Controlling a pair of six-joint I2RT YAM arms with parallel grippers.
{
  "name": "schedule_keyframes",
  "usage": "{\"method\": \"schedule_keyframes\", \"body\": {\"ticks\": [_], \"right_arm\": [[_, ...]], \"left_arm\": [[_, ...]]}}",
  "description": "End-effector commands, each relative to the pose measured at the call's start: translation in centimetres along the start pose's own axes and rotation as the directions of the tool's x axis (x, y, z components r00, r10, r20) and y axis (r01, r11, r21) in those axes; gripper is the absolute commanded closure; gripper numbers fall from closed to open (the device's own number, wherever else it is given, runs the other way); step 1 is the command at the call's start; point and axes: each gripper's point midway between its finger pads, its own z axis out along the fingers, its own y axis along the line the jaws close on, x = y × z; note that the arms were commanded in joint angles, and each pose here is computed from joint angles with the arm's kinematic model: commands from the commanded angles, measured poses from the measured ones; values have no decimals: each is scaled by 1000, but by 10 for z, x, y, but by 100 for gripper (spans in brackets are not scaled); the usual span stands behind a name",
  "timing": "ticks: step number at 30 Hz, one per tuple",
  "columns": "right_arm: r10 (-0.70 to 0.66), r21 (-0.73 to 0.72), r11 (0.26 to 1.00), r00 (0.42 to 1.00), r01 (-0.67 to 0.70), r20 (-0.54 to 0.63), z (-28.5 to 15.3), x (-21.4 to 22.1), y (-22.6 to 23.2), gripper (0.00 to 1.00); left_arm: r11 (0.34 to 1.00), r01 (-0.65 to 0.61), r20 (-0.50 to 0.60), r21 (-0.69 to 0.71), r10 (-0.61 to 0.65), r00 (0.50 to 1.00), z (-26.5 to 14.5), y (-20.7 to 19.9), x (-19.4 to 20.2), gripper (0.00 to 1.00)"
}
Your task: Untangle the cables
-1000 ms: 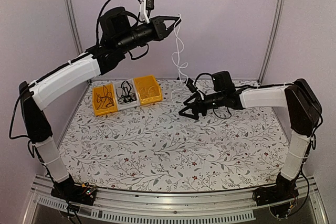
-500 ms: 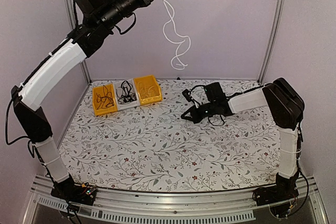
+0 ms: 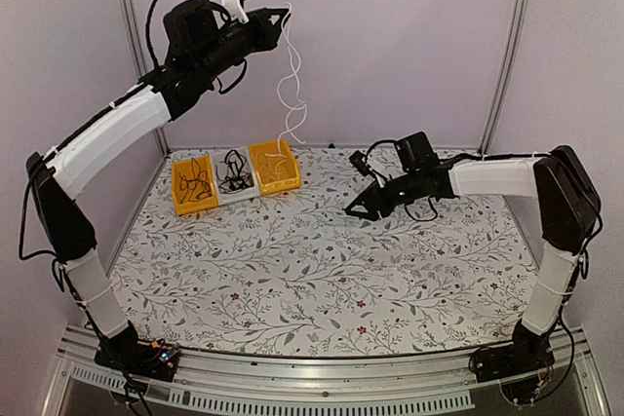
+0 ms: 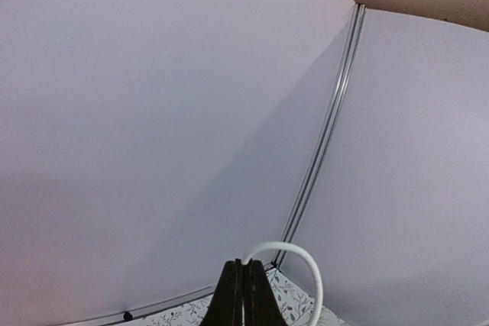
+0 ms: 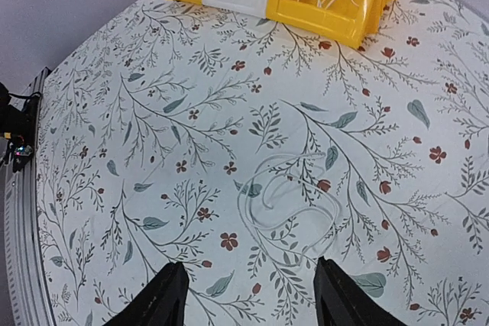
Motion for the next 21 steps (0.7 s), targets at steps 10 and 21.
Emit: {"method": "schedule_keyframes", "body": {"ticks": [10, 21], "right_arm": [[-167, -58, 984, 984, 170, 59, -91, -22, 63, 35], [-187, -44, 981, 982, 189, 40, -100, -13, 64, 35]], "left_arm": [[987, -29, -165, -158, 3, 986, -6, 119, 89, 100], [964, 51, -311, -260, -134, 941, 3, 239, 202, 100]]}}
